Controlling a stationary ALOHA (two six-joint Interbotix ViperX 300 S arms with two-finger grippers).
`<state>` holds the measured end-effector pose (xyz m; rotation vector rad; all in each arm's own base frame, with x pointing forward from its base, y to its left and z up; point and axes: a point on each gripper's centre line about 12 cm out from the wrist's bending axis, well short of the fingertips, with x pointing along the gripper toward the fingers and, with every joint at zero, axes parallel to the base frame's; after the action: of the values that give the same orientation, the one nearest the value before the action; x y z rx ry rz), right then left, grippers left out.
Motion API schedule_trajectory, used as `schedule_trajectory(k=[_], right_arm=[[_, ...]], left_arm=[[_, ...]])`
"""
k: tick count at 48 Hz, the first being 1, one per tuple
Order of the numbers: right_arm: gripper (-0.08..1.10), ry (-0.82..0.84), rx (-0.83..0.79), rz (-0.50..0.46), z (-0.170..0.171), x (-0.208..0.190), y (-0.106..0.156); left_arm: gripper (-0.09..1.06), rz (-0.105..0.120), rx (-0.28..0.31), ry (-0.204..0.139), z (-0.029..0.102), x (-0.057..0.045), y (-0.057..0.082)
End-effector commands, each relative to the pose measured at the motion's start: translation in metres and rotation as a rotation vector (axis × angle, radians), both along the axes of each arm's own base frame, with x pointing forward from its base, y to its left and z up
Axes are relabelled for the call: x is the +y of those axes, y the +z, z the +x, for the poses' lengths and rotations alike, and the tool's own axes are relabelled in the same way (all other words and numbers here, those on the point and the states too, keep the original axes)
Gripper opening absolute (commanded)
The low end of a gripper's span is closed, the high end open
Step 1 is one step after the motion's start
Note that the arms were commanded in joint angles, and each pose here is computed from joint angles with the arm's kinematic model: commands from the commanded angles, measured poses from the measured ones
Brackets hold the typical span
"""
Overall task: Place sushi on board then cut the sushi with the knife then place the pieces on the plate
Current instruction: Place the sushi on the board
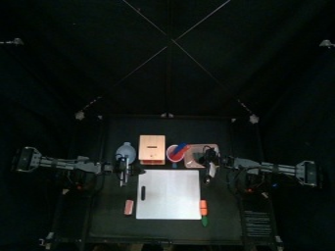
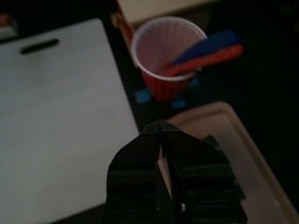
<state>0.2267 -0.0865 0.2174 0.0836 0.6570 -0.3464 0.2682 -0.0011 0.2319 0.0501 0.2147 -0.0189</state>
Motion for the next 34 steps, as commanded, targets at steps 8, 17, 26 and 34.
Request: schedule_trajectory(k=[8, 17, 26, 34], right_arm=[[0.92, -0.002, 0.092, -0.040, -0.001, -0.009, 0.005], [1.05, -0.018, 0.167, -0.049, -0.004, -0.018, -0.001], [1.04, 0.004, 0.289, -0.086, -0.004, -0.029, -0.018], [1.04, 0.028, 0.357, -0.088, 0.003, -0.042, -0.031]], left_arm=[[-0.03, 0.004, -0.021, 0.011, 0.005, 0.004, 0.006], [-0.03, 0.005, -0.011, 0.029, 0.003, 0.008, 0.002], [-0.03, 0.005, -0.006, 0.035, 0.002, 0.010, 0.001], [-0.03, 0.004, -0.001, 0.039, 0.001, 0.011, -0.001]])
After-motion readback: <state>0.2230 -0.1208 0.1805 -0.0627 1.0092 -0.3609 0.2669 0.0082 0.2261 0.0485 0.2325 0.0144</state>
